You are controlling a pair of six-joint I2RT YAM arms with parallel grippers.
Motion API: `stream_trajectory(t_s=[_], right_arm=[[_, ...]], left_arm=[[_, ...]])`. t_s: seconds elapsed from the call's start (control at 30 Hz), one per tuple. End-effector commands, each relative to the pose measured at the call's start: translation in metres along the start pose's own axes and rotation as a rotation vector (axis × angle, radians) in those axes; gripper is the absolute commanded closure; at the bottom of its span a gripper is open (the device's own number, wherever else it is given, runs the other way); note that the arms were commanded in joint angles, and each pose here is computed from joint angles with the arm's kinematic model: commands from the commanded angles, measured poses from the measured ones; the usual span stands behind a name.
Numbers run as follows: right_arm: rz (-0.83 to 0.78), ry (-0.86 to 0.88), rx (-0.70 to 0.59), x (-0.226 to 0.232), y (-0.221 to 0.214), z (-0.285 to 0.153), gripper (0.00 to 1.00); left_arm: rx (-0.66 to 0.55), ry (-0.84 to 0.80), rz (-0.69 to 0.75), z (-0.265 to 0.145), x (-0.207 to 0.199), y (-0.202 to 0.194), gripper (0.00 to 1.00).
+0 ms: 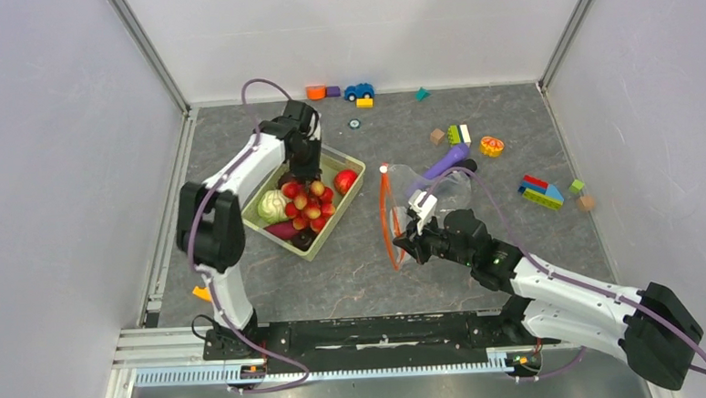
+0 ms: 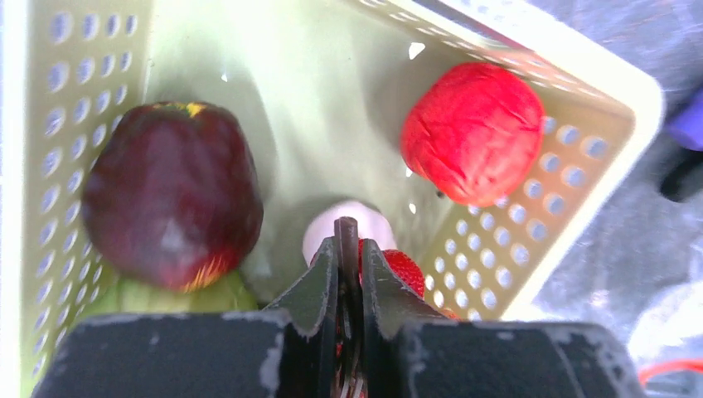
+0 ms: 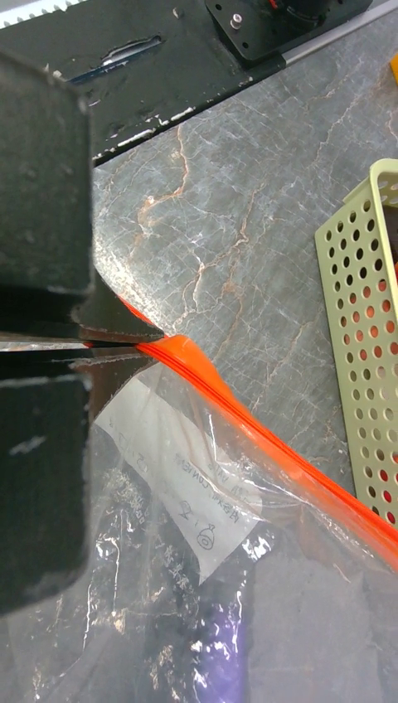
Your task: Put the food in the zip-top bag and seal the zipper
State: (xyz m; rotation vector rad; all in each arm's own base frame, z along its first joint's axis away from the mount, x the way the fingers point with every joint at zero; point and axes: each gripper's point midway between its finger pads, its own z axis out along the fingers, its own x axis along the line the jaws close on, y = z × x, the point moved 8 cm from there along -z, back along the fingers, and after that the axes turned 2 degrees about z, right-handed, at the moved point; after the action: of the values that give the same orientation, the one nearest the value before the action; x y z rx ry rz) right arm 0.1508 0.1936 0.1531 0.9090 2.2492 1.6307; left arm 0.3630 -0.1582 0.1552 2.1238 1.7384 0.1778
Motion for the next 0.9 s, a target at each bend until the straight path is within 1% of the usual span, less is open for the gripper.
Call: stream_trajectory(t_s=[0.0, 0.1, 0.23, 0.37, 0.4, 0.5, 0.57, 0.67, 0.87], right_arm=[[-0.009, -0.028, -0.052, -0.001, 0.008, -0.003, 1.0], [-0.003, -0.027, -0.068, -0.001, 0.01, -0.004, 1.0], [0.009, -0.032, -0.086, 0.0, 0.015, -0.005, 1.0], [0.056, -0.02, -0.097, 0.004, 0.022, -0.005, 1.0], [0.069, -0.01, -0.093, 0.005, 0.024, -0.005, 1.0], [0.105, 0.072, -0.09, 0.016, 0.035, -0.005, 1.0], [0.128, 0.138, -0.091, 0.024, 0.043, -0.005, 1.0], [0.151, 0.234, -0.105, 0.036, 0.06, -0.008, 1.0], [0.207, 0.487, -0.138, 0.065, 0.094, -0.017, 1.0]], left_arm=[[-0.285, -0.045, -0.05, -0.069, -0.012, 0.021, 0.98], [-0.391, -0.078, -0.067, -0.097, -0.015, 0.016, 0.98], [-0.584, -0.115, -0.099, -0.136, -0.017, 0.009, 0.98], [-0.78, -0.195, -0.126, -0.173, -0.024, -0.007, 0.98], [-0.837, -0.219, -0.127, -0.186, -0.025, -0.011, 0.98], [-0.954, -0.322, -0.115, -0.211, -0.034, -0.026, 0.98], [-1.002, -0.41, -0.093, -0.224, -0.041, -0.036, 0.98], [-1.06, -0.495, -0.063, -0.243, -0.049, -0.05, 0.98], [-1.127, -0.655, 0.007, -0.274, -0.059, -0.072, 0.98]])
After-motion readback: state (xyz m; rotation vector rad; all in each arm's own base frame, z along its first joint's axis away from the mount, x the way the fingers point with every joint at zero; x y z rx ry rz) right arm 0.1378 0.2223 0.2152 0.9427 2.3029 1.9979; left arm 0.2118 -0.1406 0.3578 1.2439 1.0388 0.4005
